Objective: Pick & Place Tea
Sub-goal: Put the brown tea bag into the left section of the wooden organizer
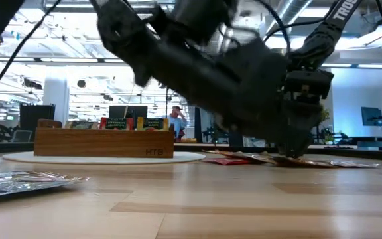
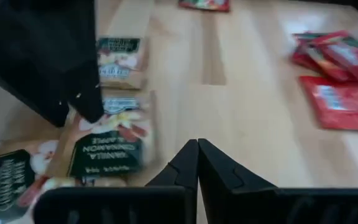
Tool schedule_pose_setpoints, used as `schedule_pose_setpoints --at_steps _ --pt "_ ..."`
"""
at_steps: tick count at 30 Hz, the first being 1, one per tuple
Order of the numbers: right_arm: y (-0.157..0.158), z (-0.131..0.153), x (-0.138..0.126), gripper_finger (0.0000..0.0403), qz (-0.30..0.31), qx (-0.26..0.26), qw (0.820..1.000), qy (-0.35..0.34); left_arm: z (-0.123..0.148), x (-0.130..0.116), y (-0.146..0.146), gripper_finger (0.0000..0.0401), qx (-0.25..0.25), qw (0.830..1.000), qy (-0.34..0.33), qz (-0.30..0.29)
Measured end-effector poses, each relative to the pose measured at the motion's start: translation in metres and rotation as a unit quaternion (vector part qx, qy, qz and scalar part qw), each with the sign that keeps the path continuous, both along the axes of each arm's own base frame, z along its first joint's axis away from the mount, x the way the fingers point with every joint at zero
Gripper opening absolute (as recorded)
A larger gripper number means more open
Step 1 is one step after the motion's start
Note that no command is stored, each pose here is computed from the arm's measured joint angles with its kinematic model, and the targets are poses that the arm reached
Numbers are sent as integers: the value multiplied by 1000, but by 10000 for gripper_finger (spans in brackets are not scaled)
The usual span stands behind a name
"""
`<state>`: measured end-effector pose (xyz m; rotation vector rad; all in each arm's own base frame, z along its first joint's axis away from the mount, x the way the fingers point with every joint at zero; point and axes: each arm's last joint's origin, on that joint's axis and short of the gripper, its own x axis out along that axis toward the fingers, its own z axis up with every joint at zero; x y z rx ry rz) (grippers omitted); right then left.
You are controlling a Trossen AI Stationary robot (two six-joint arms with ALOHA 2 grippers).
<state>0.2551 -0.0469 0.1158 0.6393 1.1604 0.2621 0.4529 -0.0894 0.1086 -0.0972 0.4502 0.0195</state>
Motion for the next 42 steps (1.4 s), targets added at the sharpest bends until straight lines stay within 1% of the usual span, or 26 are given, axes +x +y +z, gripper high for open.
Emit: schedule_pose_setpoints --at_steps 2,7,10,12,15,18,20,21,23,26,28,30,32,34,36,37,40,42 --pt "3 0 1 176 5 2 1000 1 -8 3 8 0 -1 1000 18 10" --pt "12 0 1 171 21 11 1000 4 -15 7 20 0 8 998 46 33" --pt "16 0 1 164 30 15 999 6 -15 7 24 0 22 997 46 58" --pt "18 -1 1 154 35 18 999 8 -15 7 25 0 27 997 46 64" --pt "22 -1 0 122 41 21 999 11 -16 7 25 0 33 996 46 70" --pt "25 -1 0 66 47 21 999 13 -15 6 26 0 42 994 50 85" --pt "27 -1 -1 23 48 24 998 22 -8 3 26 0 66 991 62 98" --pt "29 -2 -1 12 51 24 998 28 -1 1 25 0 78 989 65 104" --pt "33 1 -4 10 54 20 998 40 16 -5 21 0 105 984 72 122" --pt "42 10 -9 5 61 -8 997 49 38 -13 15 0 130 978 76 143" --pt "49 20 -11 3 66 -25 997 34 46 -18 12 0 139 976 82 146" --pt "57 34 -14 5 61 -47 997 11 51 -19 9 0 139 977 79 143" --pt "66 49 -15 3 50 -87 995 -25 52 -20 6 0 135 979 77 133" --pt "74 61 -18 2 26 -154 986 -56 53 -20 2 0 134 981 76 119" --pt "83 70 -17 3 -12 -214 972 -92 54 -20 -2 0 133 982 65 117" --pt "88 73 -18 2 -22 -237 966 -104 55 -19 -3 0 136 982 59 117" --pt "104 75 -19 1 -22 -280 951 -132 63 -21 -7 8 147 983 50 102" --pt "112 75 -20 1 -25 -303 943 -139 72 -23 -9 25 144 984 41 96"
